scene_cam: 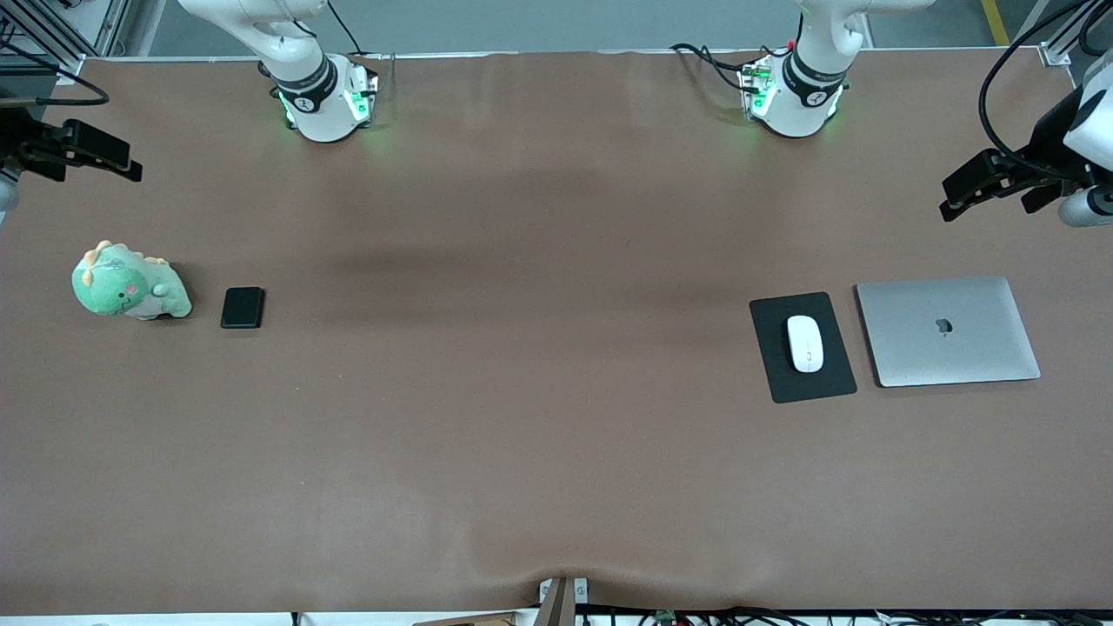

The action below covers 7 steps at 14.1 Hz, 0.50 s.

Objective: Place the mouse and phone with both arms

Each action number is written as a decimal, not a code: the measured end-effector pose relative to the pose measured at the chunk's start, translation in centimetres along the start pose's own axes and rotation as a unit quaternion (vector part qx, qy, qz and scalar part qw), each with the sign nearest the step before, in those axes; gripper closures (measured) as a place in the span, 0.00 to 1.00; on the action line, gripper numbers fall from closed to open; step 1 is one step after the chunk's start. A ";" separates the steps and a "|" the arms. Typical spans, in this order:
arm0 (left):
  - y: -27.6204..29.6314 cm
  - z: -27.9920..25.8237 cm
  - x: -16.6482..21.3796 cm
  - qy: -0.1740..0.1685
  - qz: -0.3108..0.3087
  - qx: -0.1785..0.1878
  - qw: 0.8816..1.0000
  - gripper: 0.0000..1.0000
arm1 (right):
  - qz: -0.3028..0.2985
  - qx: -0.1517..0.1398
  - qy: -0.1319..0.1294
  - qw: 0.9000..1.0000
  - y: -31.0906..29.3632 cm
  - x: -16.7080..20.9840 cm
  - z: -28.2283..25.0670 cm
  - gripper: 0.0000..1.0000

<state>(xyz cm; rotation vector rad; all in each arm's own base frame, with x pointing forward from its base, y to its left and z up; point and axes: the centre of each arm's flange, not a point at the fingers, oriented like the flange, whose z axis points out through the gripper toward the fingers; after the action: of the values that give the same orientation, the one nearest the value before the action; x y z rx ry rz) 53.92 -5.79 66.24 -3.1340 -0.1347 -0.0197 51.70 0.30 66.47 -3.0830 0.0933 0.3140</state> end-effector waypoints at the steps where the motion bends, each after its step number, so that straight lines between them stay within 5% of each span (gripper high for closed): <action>1: -0.1 0.0 0.0 0.000 0.000 0.000 1.000 0.00 | 0.007 0.000 0.001 1.000 -0.1 -0.2 -0.1 0.00; 7: -0.1 0.0 0.0 0.000 0.000 0.000 1.000 0.00 | 0.018 0.003 0.017 1.000 0.7 -0.1 0.5 0.00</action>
<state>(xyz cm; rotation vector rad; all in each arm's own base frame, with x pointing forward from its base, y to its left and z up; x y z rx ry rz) 53.93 -5.73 66.28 -3.1341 -0.1360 -0.0208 51.42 -0.35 66.02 -3.0849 0.1512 0.2633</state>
